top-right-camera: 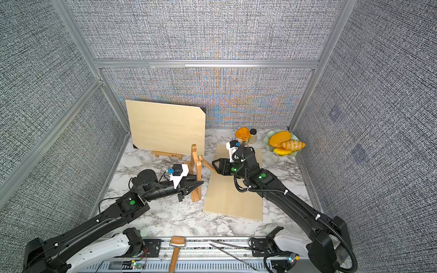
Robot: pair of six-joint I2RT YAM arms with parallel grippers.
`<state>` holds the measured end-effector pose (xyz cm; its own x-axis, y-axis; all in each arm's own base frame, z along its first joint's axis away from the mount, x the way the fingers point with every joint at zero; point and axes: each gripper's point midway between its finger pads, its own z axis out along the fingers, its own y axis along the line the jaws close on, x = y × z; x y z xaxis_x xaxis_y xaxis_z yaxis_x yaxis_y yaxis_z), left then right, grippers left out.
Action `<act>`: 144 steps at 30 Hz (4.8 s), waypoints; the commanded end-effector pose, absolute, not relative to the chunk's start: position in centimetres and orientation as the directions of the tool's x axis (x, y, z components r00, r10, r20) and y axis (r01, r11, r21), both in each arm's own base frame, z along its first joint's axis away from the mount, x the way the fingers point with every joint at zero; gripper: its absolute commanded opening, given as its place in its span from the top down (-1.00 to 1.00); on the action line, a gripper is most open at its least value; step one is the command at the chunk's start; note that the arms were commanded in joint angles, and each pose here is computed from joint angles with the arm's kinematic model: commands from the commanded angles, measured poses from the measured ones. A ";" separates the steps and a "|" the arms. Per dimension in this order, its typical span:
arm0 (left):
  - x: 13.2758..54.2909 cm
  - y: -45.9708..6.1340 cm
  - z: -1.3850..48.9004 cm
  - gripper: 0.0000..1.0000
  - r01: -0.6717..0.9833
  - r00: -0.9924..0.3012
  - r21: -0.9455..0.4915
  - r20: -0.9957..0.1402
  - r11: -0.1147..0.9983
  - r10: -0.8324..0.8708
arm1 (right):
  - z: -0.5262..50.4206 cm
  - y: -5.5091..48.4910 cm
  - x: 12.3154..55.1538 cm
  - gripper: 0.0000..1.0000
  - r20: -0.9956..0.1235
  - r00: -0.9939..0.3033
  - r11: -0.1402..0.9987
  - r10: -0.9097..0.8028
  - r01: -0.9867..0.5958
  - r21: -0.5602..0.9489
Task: Disassemble the easel
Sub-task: Fold up the easel, then place the easel at the center of the board.
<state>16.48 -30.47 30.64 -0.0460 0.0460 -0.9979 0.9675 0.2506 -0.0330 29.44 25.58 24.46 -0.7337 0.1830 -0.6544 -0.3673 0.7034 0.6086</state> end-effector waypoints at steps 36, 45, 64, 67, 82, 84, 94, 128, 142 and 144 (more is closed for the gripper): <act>20.3 -25.8 36.5 1.00 0.827 -0.008 -0.155 -0.964 0.540 -0.264 | 30.6 25.7 23.8 -0.27 -0.934 -0.346 0.650 0.088 -0.690 0.317; 23.4 -23.7 36.7 1.00 0.661 -0.144 -0.327 -0.939 0.676 -0.313 | 29.3 31.2 20.9 -0.33 -0.976 -0.174 0.580 -0.129 -0.812 0.068; 23.4 -24.7 37.3 1.00 0.680 -0.194 -0.364 -0.927 0.637 -0.322 | 30.9 36.6 23.3 -0.14 -0.986 -0.110 0.606 -0.127 -0.795 0.011; 23.2 -25.2 37.2 1.00 0.695 -0.199 -0.354 -0.931 0.626 -0.306 | 30.6 36.6 23.4 -0.10 -0.984 -0.115 0.608 -0.135 -0.794 0.009; 23.2 -26.4 36.1 1.00 0.709 -0.257 -0.340 -0.940 0.617 -0.223 | 30.0 36.8 23.8 0.54 -0.980 -0.156 0.613 -0.120 -0.789 0.051; 23.4 -26.4 35.6 1.00 0.697 -0.268 -0.336 -0.941 0.633 -0.204 | 29.8 37.0 23.7 0.52 -0.980 -0.160 0.602 -0.120 -0.796 0.056; 26.1 -22.3 29.3 1.00 0.494 -0.380 -0.139 -0.922 0.858 0.070 | 28.6 38.0 23.4 -0.16 -0.972 -0.215 0.574 -0.097 -0.810 0.122; 27.0 -14.7 12.8 1.00 0.224 -0.886 0.017 -0.412 0.974 0.211 | 21.3 26.5 27.1 -0.19 -0.827 -0.560 0.794 0.052 -0.480 0.375; 28.6 -10.9 9.8 1.00 0.227 -0.927 -0.004 -0.308 0.974 0.215 | 20.1 23.8 27.2 -0.20 -0.801 -0.594 0.803 0.071 -0.442 0.399; 28.7 -10.4 9.0 1.00 0.230 -0.937 -0.012 -0.274 0.973 0.218 | 19.7 23.6 27.3 -0.20 -0.793 -0.605 0.803 0.072 -0.437 0.406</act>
<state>28.36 -10.51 9.36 -0.9415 0.1734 -0.2889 0.1830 0.9831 -0.0062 27.51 23.54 19.99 -0.5839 0.0642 -0.8093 -0.4388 0.8138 0.3811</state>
